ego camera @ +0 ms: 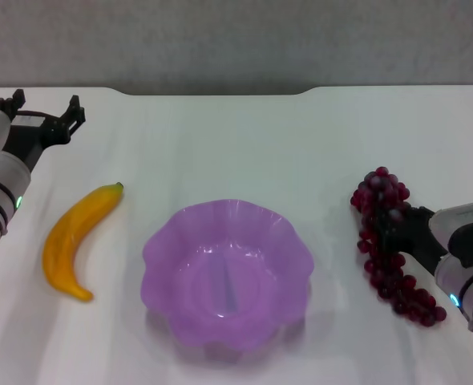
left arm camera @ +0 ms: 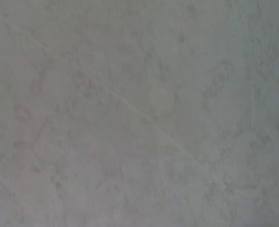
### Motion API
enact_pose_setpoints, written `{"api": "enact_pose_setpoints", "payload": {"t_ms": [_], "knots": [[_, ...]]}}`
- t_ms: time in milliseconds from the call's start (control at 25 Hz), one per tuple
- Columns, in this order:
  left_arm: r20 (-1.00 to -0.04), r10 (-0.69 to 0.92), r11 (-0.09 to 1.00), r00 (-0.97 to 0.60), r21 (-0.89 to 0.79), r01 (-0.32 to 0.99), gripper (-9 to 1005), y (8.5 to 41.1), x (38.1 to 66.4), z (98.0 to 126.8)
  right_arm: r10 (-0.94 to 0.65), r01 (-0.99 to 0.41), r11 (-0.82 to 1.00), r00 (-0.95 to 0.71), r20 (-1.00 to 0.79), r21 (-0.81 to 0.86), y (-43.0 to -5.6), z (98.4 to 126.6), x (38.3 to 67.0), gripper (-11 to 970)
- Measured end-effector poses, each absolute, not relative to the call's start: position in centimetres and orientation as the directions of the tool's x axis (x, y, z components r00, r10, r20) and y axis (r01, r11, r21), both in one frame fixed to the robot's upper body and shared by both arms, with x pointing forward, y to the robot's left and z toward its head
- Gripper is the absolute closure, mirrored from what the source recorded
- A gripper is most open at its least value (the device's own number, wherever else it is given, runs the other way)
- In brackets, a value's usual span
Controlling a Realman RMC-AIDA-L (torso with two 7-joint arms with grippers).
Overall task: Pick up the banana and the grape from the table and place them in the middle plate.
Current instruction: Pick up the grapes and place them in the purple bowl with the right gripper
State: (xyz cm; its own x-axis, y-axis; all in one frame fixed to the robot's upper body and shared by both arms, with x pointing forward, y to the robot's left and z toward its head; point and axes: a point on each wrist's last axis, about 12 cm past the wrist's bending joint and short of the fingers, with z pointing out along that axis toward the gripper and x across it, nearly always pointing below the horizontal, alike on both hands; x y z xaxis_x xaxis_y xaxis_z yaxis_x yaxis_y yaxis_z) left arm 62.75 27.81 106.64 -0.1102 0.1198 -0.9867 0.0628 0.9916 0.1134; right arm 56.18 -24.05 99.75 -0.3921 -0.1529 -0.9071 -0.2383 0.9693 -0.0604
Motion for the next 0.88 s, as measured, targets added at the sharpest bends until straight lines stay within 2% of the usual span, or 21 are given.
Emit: {"api": "enact_pose_setpoints", "payload": {"t_ms": [360,880], "knots": [[-0.987,0.116,0.992,-0.114,0.11,0.06,110,27.9,62.6,106.5,-0.176,-0.248,0.964,-0.318,-0.932,-0.098,-23.7,100.4,56.1,574],[-0.985,0.117,0.992,-0.128,0.111,0.053,110,28.2,62.3,106.1,-0.247,-0.311,0.932,-0.161,-0.956,-0.188,-20.8,102.2,54.5,577]]}}
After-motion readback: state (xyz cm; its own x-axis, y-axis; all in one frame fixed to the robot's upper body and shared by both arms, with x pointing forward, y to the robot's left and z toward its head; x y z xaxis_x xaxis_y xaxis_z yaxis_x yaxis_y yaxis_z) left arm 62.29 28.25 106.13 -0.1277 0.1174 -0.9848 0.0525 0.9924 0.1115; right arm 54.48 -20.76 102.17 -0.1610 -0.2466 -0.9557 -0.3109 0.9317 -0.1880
